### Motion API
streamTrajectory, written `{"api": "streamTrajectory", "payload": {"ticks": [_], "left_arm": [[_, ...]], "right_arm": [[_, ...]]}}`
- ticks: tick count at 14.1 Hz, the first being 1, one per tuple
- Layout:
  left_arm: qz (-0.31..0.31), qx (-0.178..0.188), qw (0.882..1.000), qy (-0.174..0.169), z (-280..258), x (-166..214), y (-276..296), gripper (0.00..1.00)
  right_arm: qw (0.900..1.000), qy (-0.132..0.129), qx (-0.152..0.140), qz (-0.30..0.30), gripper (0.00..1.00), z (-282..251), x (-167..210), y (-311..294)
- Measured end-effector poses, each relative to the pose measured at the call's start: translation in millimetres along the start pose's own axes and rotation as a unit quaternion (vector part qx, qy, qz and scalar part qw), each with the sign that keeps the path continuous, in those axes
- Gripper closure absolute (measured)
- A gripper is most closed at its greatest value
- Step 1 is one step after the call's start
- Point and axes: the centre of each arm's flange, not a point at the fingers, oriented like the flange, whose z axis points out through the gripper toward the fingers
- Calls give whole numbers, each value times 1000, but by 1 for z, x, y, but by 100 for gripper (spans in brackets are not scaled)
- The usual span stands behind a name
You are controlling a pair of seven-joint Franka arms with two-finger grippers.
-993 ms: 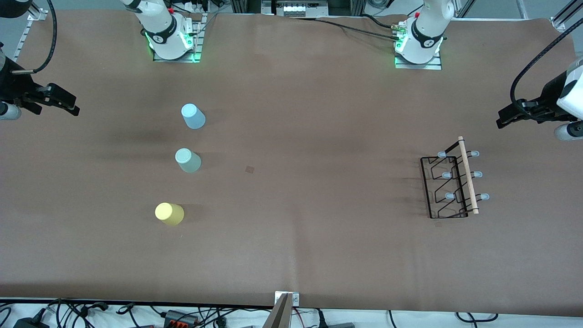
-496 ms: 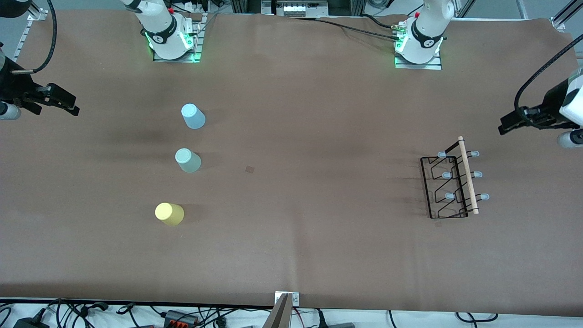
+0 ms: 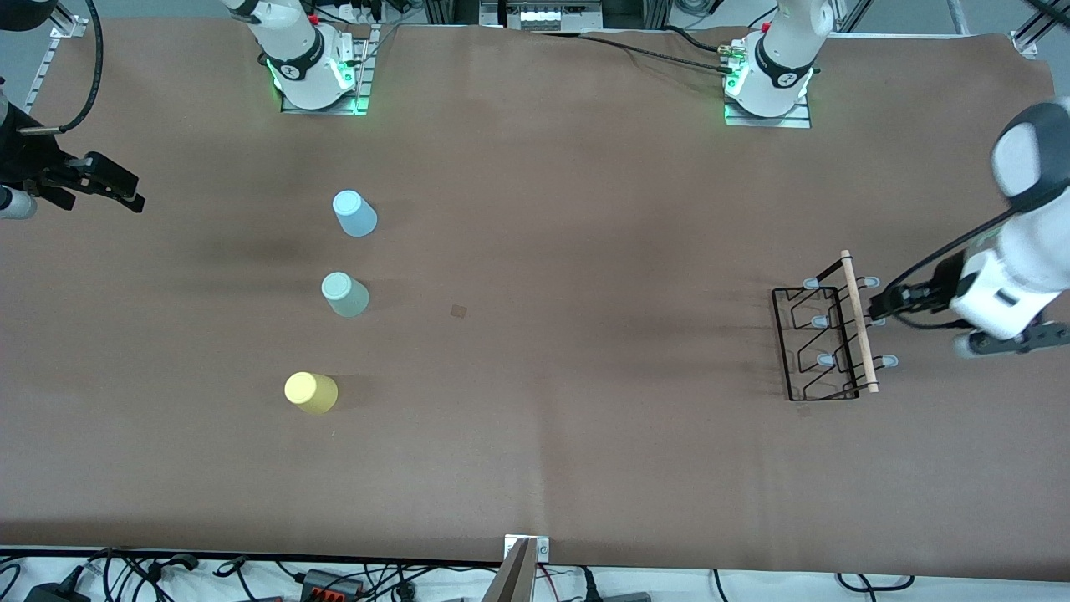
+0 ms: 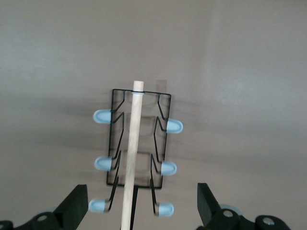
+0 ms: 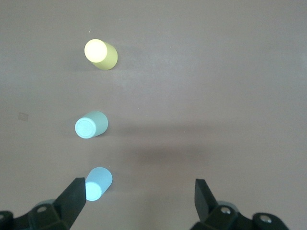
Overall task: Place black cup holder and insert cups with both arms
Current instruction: 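Lower the left gripper and grasp the rack's wooden handle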
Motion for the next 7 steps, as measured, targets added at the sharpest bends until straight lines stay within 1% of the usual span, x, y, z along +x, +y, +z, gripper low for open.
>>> {"api": "streamTrajectory", "payload": {"ticks": [2,4,5,7], "left_arm": [[-1,-2,1000,10,34,-6,-3,0],[14,-4,999,32,60,-14,-5,0],[23,-4,999,42,70,-18,-8,0],[25,-4,998,49,82,-23,-20,0]], "right_arm": [[1000,0,0,0,0,0,0,0],[1000,0,0,0,0,0,0,0],[1000,0,0,0,0,0,0,0],[1000,0,0,0,0,0,0,0]]}}
